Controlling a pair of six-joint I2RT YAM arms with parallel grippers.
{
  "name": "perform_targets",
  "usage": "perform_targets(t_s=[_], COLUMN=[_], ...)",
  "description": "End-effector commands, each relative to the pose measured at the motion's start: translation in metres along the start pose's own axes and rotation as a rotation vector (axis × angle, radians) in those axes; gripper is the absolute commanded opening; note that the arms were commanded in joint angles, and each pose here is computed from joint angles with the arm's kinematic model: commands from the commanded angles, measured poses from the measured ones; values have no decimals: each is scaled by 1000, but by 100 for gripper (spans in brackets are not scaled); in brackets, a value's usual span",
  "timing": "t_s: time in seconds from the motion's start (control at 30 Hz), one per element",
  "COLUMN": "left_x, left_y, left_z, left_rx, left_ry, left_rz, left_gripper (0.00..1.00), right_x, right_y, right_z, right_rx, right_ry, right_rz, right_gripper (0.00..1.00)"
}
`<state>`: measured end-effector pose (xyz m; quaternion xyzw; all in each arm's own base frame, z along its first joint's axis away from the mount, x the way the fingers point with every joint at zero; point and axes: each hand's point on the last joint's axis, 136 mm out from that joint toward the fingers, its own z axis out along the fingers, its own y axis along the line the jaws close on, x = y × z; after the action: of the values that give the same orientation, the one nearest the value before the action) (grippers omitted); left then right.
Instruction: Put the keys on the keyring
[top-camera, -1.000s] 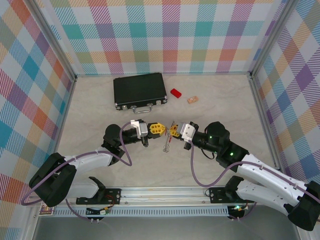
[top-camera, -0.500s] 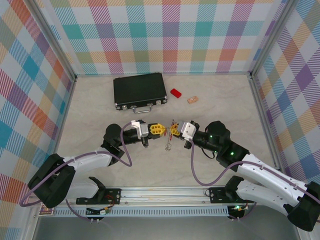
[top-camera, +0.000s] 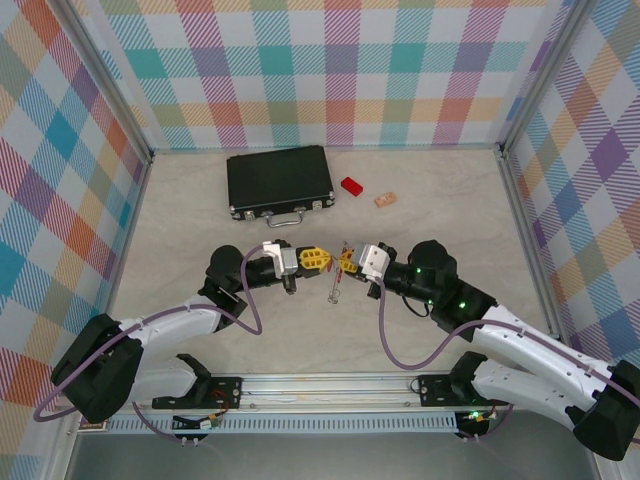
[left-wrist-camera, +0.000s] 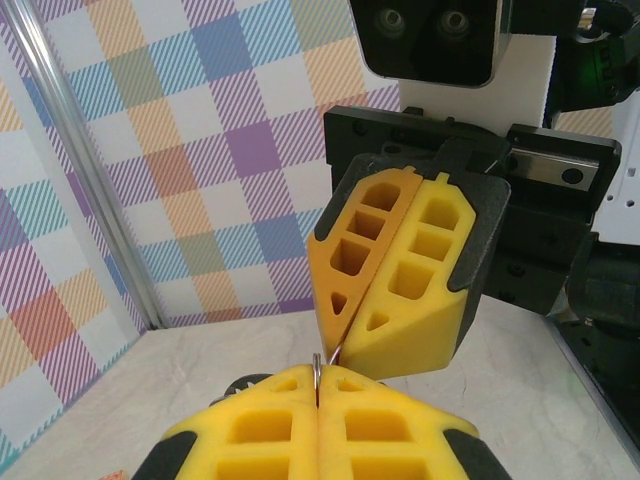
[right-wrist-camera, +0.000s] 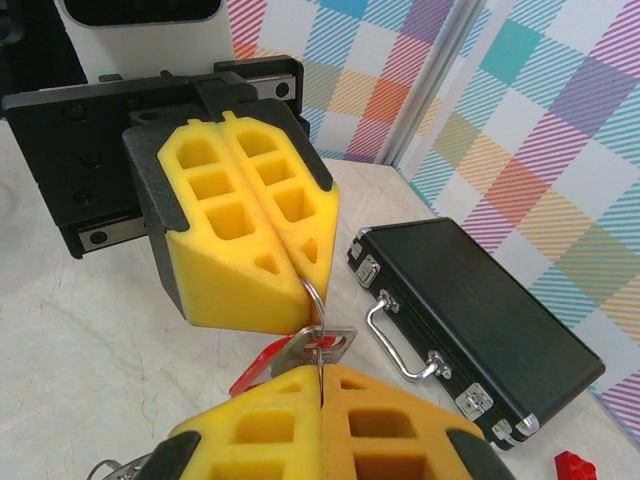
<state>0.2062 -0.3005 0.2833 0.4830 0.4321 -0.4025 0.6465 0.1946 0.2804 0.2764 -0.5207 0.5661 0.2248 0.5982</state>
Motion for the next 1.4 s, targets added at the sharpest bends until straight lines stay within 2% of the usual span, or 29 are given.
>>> perform_targets(t_s=[0.0, 0.47, 0.97, 1.37], left_x=[-15, -12, -14, -8], left_y=[1, -6, 0, -7], left_z=[3, 4, 0, 3], left_rx=[9, 60, 2, 63], left_ry=[-36, -17, -8, 17], left_rz=[48, 32, 74, 46], left_gripper=[0, 0, 0, 0], right_x=[-22, -20, -14, -13], right_y=[-5, -11, -7, -8], right_z=[-3, -4, -2, -2], right_rx=[0, 32, 9, 14], right_ry=[-56, -39, -9, 0], right_rz=[-11, -23, -32, -34], right_gripper=[0, 0, 0, 0])
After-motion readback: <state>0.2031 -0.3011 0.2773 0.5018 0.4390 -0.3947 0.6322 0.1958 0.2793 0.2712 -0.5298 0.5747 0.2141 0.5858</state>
